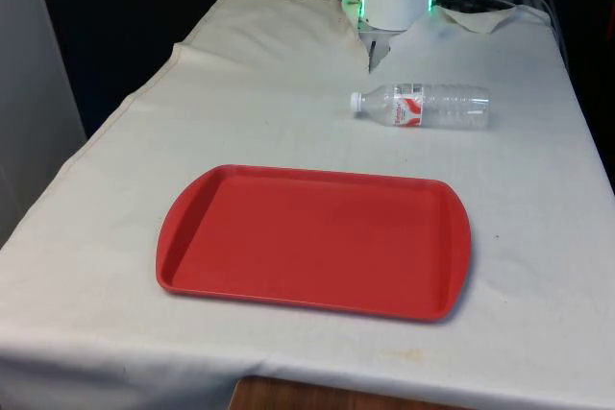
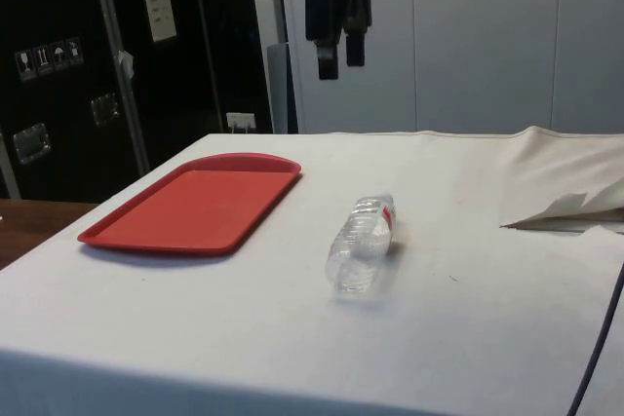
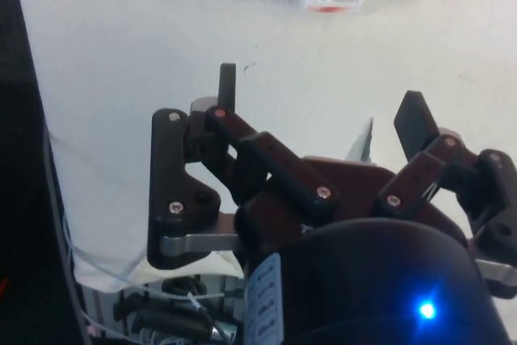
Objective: Place the bottle upright on the tray.
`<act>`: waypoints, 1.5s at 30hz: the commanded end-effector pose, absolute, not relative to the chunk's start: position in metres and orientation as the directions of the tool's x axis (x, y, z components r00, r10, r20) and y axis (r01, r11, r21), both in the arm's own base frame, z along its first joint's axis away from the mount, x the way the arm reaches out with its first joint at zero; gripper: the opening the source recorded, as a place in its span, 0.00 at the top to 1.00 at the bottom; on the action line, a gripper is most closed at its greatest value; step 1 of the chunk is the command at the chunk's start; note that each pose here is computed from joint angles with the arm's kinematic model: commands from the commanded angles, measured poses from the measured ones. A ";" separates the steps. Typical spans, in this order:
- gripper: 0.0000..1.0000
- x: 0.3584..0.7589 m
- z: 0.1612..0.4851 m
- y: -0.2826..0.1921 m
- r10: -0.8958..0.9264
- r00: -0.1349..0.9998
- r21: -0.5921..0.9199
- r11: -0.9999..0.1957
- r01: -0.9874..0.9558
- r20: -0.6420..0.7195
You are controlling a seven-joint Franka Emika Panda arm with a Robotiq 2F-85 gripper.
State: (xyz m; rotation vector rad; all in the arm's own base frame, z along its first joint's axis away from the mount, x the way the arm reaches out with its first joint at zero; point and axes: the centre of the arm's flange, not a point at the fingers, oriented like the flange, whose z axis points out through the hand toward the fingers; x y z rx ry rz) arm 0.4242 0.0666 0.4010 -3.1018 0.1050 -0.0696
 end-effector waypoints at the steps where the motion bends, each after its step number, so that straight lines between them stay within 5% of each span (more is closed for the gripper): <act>1: 0.00 0.423 0.397 0.068 -0.078 0.995 -0.038 -0.996 -0.076 0.057; 31: 0.00 0.412 0.295 0.059 -0.106 0.994 -0.055 -0.993 -0.104 0.037; 45: 0.00 0.412 0.284 0.054 -0.110 0.994 -0.046 -0.993 -0.108 0.027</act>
